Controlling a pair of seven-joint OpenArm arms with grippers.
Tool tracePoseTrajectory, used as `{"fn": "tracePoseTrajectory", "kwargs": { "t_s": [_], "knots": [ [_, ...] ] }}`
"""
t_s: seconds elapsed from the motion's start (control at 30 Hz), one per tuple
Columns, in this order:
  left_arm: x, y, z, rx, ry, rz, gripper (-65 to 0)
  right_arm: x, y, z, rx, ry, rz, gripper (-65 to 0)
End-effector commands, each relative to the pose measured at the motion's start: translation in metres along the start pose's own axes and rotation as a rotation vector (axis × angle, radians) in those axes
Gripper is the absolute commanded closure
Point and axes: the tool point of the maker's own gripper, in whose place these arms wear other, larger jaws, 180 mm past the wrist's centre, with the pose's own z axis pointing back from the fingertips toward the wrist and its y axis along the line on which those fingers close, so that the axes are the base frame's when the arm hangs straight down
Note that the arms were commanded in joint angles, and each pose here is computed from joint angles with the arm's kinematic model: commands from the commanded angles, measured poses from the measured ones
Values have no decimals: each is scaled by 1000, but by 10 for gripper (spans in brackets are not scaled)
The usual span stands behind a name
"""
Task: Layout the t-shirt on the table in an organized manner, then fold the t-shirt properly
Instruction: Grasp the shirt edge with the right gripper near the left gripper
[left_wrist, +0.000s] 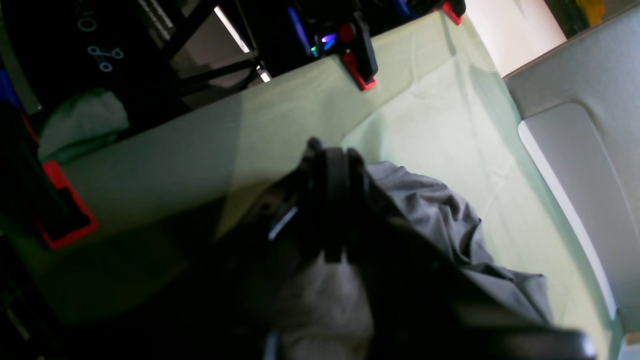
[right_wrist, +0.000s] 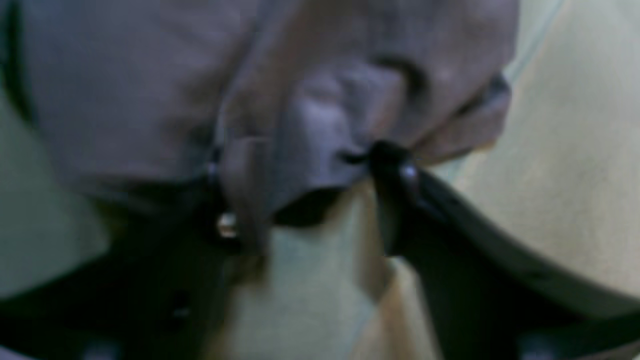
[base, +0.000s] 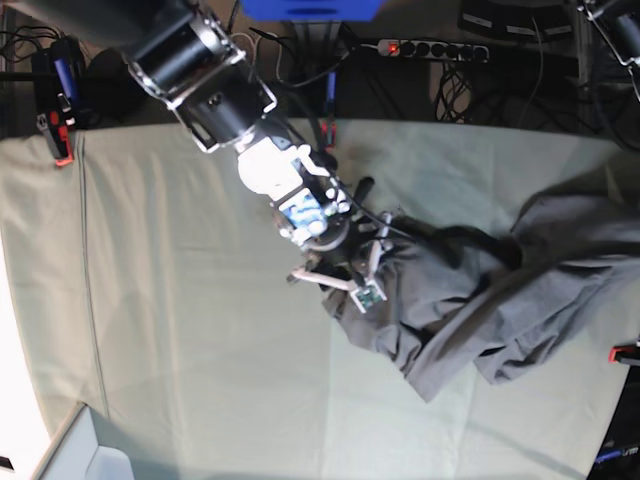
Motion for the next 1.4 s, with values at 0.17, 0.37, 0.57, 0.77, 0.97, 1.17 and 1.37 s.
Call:
{"fn": "tracePoseTrajectory", "kwargs": {
  "t_s": [0.17,0.37,0.57,0.77,0.97,1.17,1.37],
  "knots": [
    [33,-21,-3,-52,-83,-4,-1,37,-41,5,-74,-82,-47,0],
    [50,-61,-3,-140,-77,-25,-1,74,-110,82,-224,-275,-146,0],
    [60,-104,7,-236,-89,-74,-1,72,-140,147,-323,-350,-164,0],
    [15,-97,-7,-214,25,-73,-1,34,-139,198,-373,-339,-161,0],
    [-30,-95,-28,-192,146,-53,-1,10,-145,203,-400,-288,-182,0],
    [-68,-138,-56,-236,248,-19,-36,18,-168,182,-423,-279,-177,0],
    [-83,-153,-57,-265,285,-37,-409,13,-178,167,-428,-246,-182,0]
  ]
}}
